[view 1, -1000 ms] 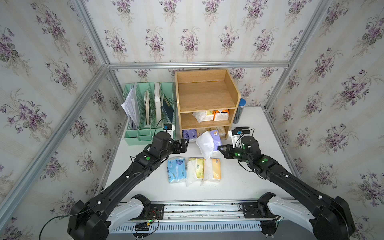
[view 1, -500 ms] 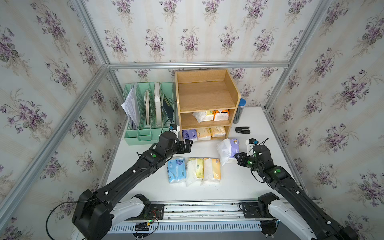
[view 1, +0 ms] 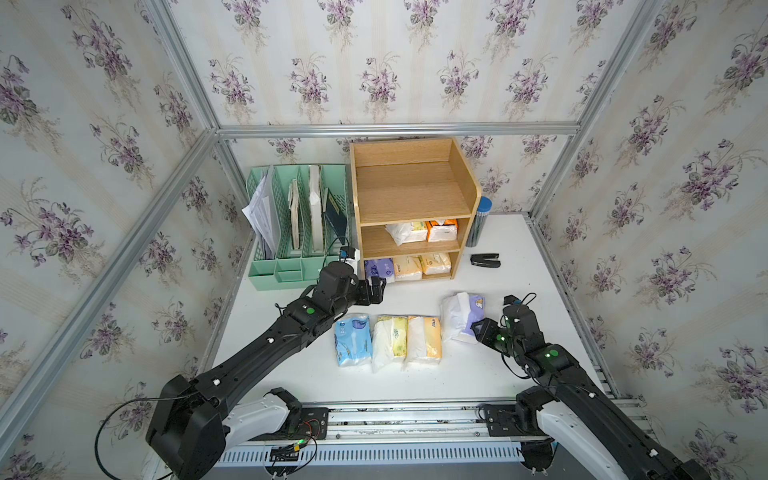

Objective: Remove the tissue boxes from the shelf
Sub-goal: Place the box of tissues at the center of the board, then move the box of tissues to the center of the board.

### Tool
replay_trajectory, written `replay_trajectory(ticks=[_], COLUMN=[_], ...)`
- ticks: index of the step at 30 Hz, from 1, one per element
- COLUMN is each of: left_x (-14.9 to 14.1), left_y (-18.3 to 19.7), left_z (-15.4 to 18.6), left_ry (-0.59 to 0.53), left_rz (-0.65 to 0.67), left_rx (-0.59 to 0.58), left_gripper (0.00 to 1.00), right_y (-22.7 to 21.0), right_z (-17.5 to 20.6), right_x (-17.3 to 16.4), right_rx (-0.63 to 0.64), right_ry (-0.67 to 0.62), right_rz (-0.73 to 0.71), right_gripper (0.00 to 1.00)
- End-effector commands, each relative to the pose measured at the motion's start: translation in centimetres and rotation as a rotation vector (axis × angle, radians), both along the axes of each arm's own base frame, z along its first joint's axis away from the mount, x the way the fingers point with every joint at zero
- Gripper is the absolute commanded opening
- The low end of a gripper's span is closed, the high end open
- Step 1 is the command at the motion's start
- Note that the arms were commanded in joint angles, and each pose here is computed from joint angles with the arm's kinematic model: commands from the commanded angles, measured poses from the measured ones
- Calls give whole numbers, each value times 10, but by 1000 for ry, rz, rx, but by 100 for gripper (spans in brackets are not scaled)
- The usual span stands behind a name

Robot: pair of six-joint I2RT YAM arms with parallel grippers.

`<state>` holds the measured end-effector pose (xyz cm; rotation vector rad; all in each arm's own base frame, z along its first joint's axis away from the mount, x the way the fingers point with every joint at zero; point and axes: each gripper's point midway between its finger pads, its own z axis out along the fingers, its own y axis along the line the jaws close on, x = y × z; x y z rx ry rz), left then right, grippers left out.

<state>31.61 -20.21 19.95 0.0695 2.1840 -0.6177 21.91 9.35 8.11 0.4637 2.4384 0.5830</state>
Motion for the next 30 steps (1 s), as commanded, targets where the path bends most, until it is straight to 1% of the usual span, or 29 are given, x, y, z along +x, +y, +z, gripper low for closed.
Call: replay_trajectory(ticks=[1,3,6,9,13,16,18,20,23,26,30], left_x=[2,-1,-5,-10,-17,-23,-26,-27,-27,-25,-24], left_y=[2,7,15,21,28,35,40,43,43,40,36], left_z=[7,6,6,7,6,4,2,0,-3,-4,-5], left_ry=[-36,-38,-41,-44,-40,-39,-41,-43,-36,-25,-21], left_rz=[3,12,31,40,47,57,72,80,81,72,63], left_rx=[7,17,32,47,58,67,76,83,84,81,65], left_gripper=[99,99,99,99,99,99,99,99,99,99,99], right_y=[-14,-19,-16,-14,-10,0,10,23,39,41,35], right_z=[7,18,33,37,21,2,-12,-20,-22,-27,-29], right_x=[6,15,34,59,92,106,106,98,86,69,48], right_rx=[-51,-91,-125,-158,-170,-171,-138,-112,-109,-104,-95], right_ry=[5,-11,-48,-65,-33,14,50,54,49,71,59], right_rz=[-83,-100,-81,-61,-29,18,50,90,131,130,98], right_gripper=[70,75,77,78,77,74,69,66,62,58,58])
